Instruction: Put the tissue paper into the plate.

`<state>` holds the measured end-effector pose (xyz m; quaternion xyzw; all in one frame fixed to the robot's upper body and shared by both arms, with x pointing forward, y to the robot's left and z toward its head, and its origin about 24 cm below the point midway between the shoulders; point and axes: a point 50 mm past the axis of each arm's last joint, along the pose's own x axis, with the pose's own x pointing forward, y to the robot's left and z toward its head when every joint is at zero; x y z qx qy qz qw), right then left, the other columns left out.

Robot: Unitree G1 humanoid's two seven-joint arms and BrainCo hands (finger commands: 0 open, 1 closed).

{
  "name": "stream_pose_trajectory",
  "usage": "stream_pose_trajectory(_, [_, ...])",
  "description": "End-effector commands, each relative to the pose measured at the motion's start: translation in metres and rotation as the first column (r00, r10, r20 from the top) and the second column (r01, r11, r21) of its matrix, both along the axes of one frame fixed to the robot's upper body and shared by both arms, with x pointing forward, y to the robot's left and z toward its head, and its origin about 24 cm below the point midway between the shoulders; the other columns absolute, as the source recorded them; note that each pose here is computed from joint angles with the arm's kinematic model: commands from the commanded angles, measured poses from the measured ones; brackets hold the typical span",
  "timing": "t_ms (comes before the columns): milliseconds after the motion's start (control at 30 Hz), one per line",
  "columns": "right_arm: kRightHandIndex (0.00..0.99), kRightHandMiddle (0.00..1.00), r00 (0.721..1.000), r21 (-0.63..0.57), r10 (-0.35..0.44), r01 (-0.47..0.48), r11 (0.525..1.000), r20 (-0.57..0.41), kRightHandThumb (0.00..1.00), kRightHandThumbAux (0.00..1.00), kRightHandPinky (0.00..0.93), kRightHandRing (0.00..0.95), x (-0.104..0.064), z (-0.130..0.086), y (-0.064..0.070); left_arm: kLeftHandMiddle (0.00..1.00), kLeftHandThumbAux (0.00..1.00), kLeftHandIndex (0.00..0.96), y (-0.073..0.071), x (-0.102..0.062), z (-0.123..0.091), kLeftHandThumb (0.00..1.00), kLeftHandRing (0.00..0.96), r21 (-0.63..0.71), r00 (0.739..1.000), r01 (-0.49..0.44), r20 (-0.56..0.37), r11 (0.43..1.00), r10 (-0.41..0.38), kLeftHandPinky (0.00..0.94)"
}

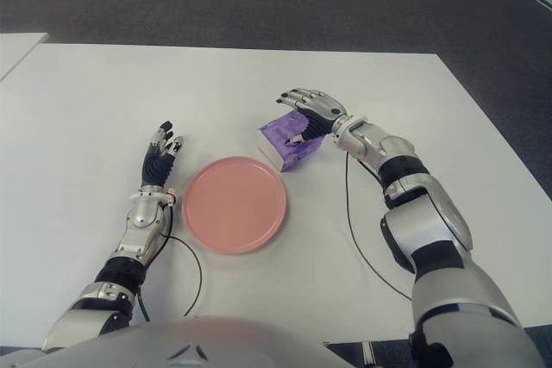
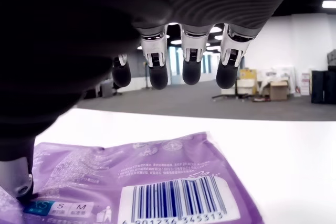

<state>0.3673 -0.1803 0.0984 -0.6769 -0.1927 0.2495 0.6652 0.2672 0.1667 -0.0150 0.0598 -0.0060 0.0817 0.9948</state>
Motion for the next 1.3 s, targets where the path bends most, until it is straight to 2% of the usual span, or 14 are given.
stream_pose_trajectory(33, [0.000,0.013,0.999,-0.038,0.034,-0.035,0.999,-0.008,0.145,0.543,0.000,0.000,0.000,-0.001,0.003,0.000,0.457,0.000,0.000,-0.003,-0.004,0.000,0.000,0.000,1.000,-0.014,-0.016,1.000,0.014,0.000])
stream_pose_trajectory(667, [0.000,0.022,0.996,-0.090,0.061,-0.066,0.994,-0.060,0.124,0.543,0.000,0.000,-0.003,-0.007,-0.002,0.000,0.448,0.000,0.000,-0.006,-0.004,0.000,0.000,-0.001,1.000,-0.018,-0.013,1.000,0.018,0.000])
stream_pose_trajectory(1067, [0.000,0.025,0.993,-0.117,0.067,-0.078,0.990,-0.094,0.095,0.516,0.000,0.000,-0.004,-0.002,-0.006,0.000,0.449,0.000,0.001,-0.007,-0.005,0.000,0.000,0.002,1.000,-0.019,-0.023,1.000,0.019,0.000])
stream_pose_trajectory(1300, [0.007,0.026,0.992,-0.112,0.070,-0.081,0.990,-0.101,0.107,0.510,0.000,0.000,-0.001,0.012,-0.010,0.000,0.440,0.000,0.001,-0.007,-0.006,0.000,0.000,-0.005,0.999,-0.021,-0.025,1.000,0.020,0.000])
